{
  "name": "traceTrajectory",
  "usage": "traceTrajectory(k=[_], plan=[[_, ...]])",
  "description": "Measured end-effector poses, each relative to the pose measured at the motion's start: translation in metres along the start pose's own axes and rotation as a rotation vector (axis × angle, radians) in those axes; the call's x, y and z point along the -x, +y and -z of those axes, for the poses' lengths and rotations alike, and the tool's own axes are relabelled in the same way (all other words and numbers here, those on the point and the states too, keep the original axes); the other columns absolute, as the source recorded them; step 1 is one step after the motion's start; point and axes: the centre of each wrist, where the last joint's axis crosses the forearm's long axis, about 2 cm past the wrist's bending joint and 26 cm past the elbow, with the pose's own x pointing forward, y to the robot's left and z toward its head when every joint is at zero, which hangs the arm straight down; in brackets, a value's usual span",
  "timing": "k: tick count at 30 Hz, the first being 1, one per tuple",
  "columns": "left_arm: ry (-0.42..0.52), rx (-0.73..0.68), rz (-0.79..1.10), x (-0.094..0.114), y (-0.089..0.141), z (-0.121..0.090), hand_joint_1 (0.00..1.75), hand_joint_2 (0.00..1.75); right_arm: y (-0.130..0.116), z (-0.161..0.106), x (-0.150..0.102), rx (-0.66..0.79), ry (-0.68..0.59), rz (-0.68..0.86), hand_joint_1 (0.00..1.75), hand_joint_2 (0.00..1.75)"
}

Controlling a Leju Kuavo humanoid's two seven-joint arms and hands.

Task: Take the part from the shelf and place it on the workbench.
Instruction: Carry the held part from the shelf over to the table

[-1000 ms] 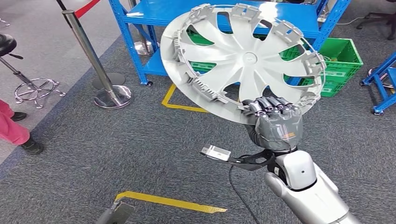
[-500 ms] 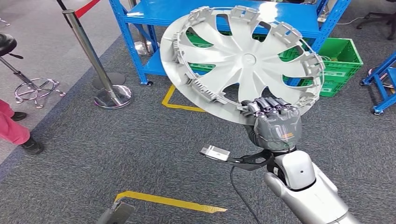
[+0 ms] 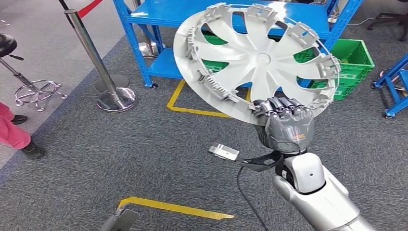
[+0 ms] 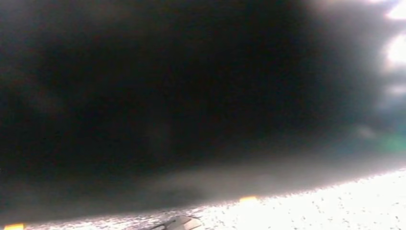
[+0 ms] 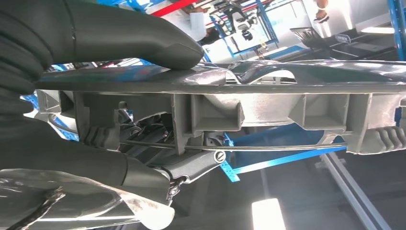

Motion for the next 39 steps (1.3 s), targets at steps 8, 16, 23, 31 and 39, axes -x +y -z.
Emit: traceTrajectory(k=[8,16,23,31,39], plan=[[-0.005,0.001,-0.002,-0.0022,-0.0004,0.002,0.0,0.0,0.0012,0.0007,0.0082,0.004,-0.014,-0.027,1.75,1.75],[-0.005,0.003,-0.003,-0.0021,0.0005,0.0021,0.0,0.0,0.002,-0.0007,0.0072,0.006,-0.043,-0.027,1.75,1.75],[-0.002,0.005,-0.005,-0.0019,-0.0003,0.0018,0.0,0.0,0.0015,0.0015,0.0066,0.013,-0.041,-0.027,1.75,1.75],[-0.001,0.005,-0.005,-0.0036,0.0006,0.0035,0.0,0.0,0.0012,0.0034,0.0075,0.019,-0.047,-0.03,1.75,1.75],[0.007,0.006,-0.009,-0.0043,0.0005,0.0041,0.0,0.0,0.0011,0.0016,0.0096,0.016,-0.059,-0.036,1.75,1.75]])
